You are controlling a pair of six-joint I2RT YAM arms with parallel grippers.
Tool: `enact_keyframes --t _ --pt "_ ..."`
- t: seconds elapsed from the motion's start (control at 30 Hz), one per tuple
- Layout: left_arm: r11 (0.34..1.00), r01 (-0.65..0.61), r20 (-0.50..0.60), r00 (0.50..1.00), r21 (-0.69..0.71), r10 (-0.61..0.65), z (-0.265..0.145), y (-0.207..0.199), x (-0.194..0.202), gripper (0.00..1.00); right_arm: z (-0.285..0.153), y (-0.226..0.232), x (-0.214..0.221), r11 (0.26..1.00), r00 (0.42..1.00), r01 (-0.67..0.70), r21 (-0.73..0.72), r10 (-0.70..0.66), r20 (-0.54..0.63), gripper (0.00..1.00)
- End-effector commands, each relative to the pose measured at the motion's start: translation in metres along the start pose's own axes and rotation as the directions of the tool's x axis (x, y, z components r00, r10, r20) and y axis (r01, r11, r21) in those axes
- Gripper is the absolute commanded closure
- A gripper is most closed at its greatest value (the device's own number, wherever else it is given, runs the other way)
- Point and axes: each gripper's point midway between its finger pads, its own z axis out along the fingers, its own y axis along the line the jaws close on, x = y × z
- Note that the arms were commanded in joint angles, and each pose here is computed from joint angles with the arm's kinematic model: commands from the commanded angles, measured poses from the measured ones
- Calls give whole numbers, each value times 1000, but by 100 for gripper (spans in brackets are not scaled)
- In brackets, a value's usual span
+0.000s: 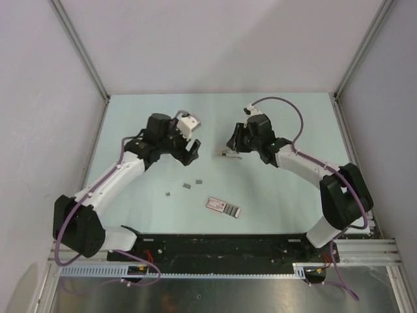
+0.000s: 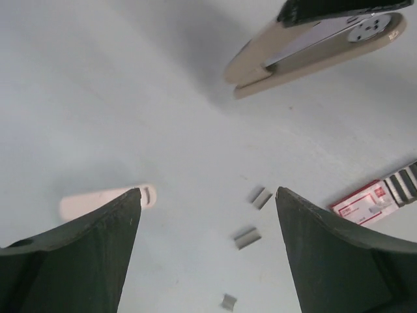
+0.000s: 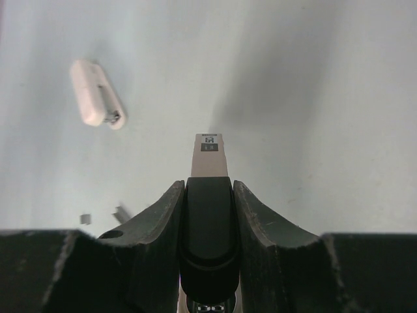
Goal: Unload the staples from the stapler
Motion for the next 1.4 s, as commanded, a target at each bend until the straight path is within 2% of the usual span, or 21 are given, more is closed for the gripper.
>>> enact_keyframes --t 0.0,0.2,0.27,0.47,0.6,1.0,1.17,1.37 --pt "1000 -10 26 1000 -30 11 -25 8 -5 12 1 0 -34 995 992 89 48 -93 85 100" --pt "998 -63 -68 996 -29 61 -22 5 39 14 12 -16 -52 977 974 161 142 -180 136 100" --pt "996 -83 -109 991 -20 80 -20 3 58 14 16 -17 -66 970 960 177 167 -208 188 100" --pt "987 -158 -214 965 0 155 -15 3 101 15 19 -23 -99 926 892 218 310 -318 321 100" --pt "981 -192 -266 944 37 195 -11 -1 124 15 23 -24 -104 897 859 219 385 -364 361 100" --pt "912 -376 -326 852 162 409 12 -17 145 12 48 -49 -48 905 904 141 402 -283 320 100" --pt "871 -457 -351 797 181 491 28 -13 142 15 40 -60 -25 912 928 89 400 -222 301 100" --pt "847 -493 -361 767 200 531 41 -9 137 18 36 -66 5 922 954 58 384 -165 250 100"
